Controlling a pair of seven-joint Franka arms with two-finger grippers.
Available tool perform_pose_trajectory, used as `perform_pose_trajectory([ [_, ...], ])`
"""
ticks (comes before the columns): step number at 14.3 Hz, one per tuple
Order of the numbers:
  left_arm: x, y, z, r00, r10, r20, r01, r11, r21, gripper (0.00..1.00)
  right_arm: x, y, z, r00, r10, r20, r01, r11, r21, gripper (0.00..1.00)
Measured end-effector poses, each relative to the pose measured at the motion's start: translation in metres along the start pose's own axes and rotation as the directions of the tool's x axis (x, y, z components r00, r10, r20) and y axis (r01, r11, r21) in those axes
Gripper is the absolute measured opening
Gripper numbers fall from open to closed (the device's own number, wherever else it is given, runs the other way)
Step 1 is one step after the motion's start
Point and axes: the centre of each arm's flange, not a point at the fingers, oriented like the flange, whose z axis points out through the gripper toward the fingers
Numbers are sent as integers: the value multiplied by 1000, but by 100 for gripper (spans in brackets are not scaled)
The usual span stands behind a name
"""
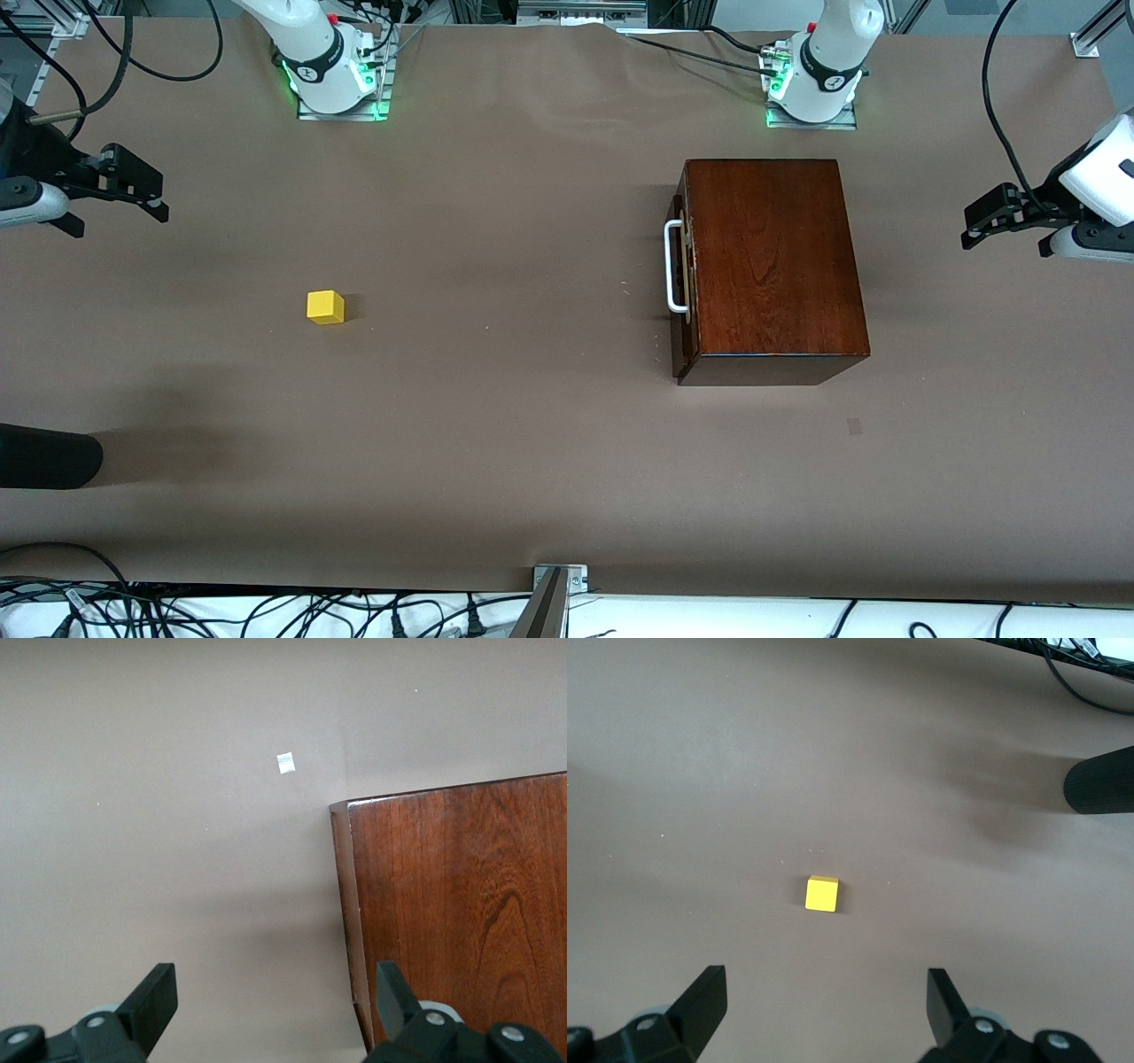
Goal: Open drawer, take yellow block, close drawer
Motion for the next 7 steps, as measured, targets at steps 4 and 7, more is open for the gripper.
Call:
perform_pose_trajectory([
  [4,1,9,0,1000,3,1,-3,1000,0,100,1,-3,0,1000,-5,-1,5,1000,0,100],
  [7,1,8,0,1000,-10,1,10,1000,0,100,0,0,0,1000,0,-1,0,1000,0,100],
])
